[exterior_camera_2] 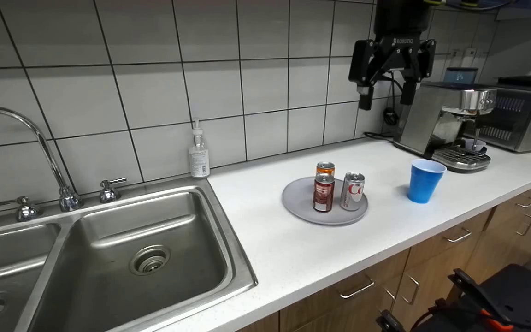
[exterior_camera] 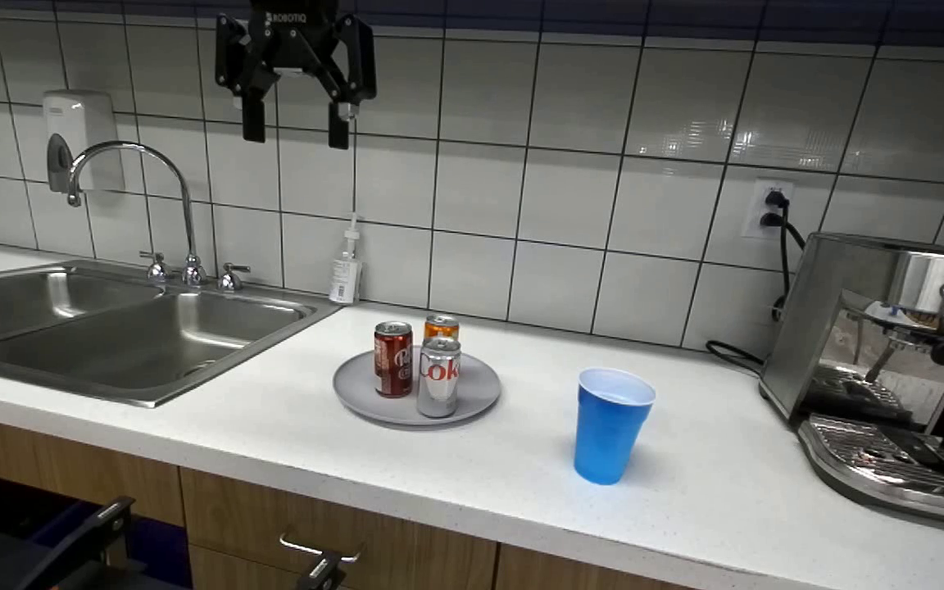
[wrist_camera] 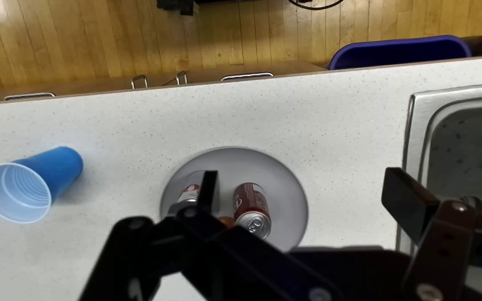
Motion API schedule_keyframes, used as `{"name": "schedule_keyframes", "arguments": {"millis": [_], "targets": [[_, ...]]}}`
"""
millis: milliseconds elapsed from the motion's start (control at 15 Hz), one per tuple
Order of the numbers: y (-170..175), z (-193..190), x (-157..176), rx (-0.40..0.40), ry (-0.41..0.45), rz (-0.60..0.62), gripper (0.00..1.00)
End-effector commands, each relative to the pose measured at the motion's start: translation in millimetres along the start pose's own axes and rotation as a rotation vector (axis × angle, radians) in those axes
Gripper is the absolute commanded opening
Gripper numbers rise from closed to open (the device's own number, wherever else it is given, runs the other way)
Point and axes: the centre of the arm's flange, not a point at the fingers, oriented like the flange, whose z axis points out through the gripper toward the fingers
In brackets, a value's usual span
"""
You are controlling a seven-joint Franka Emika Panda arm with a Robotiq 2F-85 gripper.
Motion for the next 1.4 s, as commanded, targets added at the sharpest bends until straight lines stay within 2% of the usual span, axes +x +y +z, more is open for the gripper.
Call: {"name": "schedule_keyframes", "arguments": {"millis": [0, 733, 1333], "targets": [[0.0, 0.0, 0.0, 0.000, 0.000, 0.000, 1.00], [0.0, 0.0, 0.0, 0.000, 0.000, 0.000, 1.00], [-0.2, 8.4, -6.1, 0.008, 0.053, -0.002, 1.00]]}}
